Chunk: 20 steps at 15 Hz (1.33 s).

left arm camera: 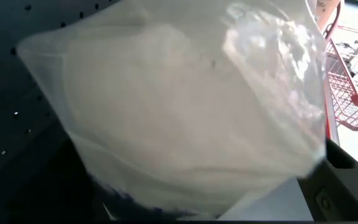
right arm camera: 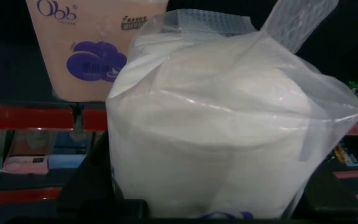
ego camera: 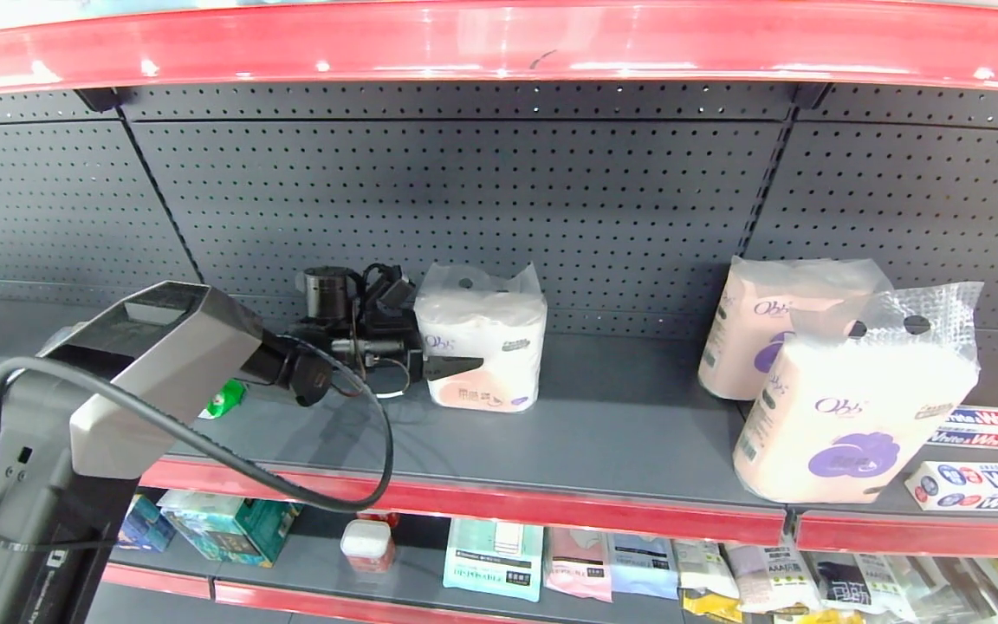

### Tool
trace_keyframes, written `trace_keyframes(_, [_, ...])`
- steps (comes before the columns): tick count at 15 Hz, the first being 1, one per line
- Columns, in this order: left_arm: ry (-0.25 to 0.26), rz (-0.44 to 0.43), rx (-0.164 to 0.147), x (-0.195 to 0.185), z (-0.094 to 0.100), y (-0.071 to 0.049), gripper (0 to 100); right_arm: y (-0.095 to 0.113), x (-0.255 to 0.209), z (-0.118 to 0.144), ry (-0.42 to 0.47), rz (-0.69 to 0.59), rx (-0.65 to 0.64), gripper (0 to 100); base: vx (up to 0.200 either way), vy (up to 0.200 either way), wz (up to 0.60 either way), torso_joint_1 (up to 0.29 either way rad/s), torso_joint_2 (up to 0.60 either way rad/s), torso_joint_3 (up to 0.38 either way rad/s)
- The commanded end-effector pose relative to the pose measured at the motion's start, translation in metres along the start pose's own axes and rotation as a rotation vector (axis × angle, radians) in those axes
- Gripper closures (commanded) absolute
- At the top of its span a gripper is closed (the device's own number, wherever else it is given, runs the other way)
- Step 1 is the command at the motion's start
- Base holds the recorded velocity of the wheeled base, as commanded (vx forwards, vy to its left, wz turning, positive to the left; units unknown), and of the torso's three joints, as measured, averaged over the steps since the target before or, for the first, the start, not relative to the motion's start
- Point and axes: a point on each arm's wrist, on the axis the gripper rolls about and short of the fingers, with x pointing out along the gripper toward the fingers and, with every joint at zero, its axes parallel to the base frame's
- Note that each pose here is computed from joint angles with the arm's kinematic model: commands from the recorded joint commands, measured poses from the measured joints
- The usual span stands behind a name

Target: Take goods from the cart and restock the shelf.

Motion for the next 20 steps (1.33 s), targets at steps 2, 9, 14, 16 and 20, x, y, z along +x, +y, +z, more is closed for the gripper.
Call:
trace_keyframes(2, [-0.008, 0.005, 0.021, 0.003, 0.0, 0.005, 100, 0.0, 0.0, -0.001, 0.002, 0.001, -0.001, 100, 0.0, 0.0, 0.0, 0.0, 0.0, 0.0])
trace_keyframes(9, [-0.015, 0.029, 0.028, -0.009, 0.009, 0.003, 100, 0.001, 0.0, -0.004, 0.005, 0.0, -0.001, 100, 0.0, 0.0, 0.0, 0.0, 0.0, 0.0])
trace_keyframes(14, [-0.021, 0.064, 0.025, -0.041, 0.012, -0.016, 100, 0.002, -0.001, -0.006, 0.007, -0.012, -0.001, 100, 0.0, 0.0, 0.0, 0.0, 0.0, 0.0])
trace_keyframes(16, [-0.041, 0.087, 0.023, -0.054, 0.01, -0.022, 100, 0.001, -0.001, -0.005, 0.006, -0.012, -0.001, 100, 0.0, 0.0, 0.0, 0.0, 0.0, 0.0])
trace_keyframes(20, [-0.084, 0.102, 0.029, -0.081, 0.006, -0.037, 100, 0.002, -0.001, -0.006, 0.009, -0.012, -0.016, 100, 0.0, 0.0, 0.0, 0.0, 0.0, 0.0])
